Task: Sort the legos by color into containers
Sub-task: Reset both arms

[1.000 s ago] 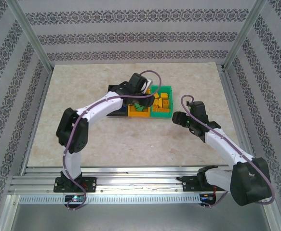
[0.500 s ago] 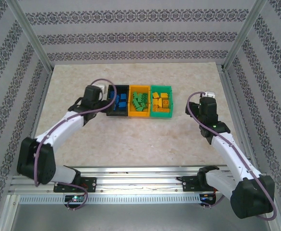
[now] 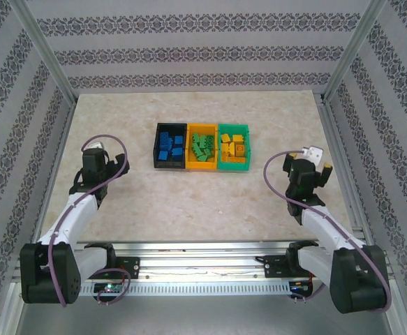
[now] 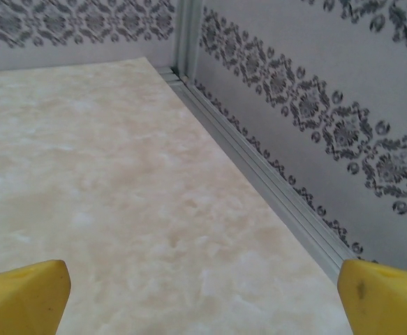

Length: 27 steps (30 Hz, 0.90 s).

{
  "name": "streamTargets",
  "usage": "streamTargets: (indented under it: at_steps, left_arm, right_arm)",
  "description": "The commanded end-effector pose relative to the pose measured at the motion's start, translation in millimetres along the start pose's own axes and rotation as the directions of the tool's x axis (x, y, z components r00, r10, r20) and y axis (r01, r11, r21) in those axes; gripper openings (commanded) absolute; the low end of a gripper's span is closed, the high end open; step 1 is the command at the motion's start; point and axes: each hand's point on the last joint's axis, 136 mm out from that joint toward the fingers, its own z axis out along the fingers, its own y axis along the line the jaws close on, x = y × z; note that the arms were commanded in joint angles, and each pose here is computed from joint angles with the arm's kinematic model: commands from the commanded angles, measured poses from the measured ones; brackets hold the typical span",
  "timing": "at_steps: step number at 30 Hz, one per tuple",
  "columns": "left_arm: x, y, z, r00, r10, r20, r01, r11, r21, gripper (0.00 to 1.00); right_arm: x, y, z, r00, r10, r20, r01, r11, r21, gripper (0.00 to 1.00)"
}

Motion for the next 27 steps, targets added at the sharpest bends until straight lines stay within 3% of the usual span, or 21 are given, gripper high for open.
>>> streamTargets:
  at_steps: [1, 10, 13, 19, 27]
  left_arm:
    - [-18.3, 12.4, 3.3, 0.992, -0.023, 0.123, 0.030, 0.998, -0.053, 1.00]
    - [-7.7, 19.3, 24.7, 0.970, 0.116, 0.214, -0.100, 0.991, -0.088, 1.00]
    - [-7.2, 21.1, 30.0, 0.954, 0.142, 0.263, -0.120, 0.988, -0.099, 1.00]
    - [-13.7, 15.3, 39.6, 0.950, 0.170, 0.264, -0.150, 0.984, -0.093, 1.00]
    - [-19.6, -5.6, 49.8, 0.940, 0.169, 0.296, -0.179, 0.984, 0.006, 1.00]
  right_arm:
    - [-13.8, 1.7, 9.0, 0.994, 0.071, 0.078, -0.069, 0.997, -0.027, 0.98]
    - [11.0, 30.4, 31.0, 1.000, 0.027, 0.005, -0.026, 0.992, -0.121, 0.98]
    - [5.2, 37.8, 29.1, 0.999, 0.025, 0.025, -0.021, 0.986, -0.164, 0.98]
    - [2.6, 51.5, 19.5, 0.996, 0.056, 0.067, -0.036, 0.963, -0.268, 0.98]
    - [14.6, 81.7, 24.3, 0.994, 0.033, 0.106, 0.010, 0.925, -0.381, 0.98]
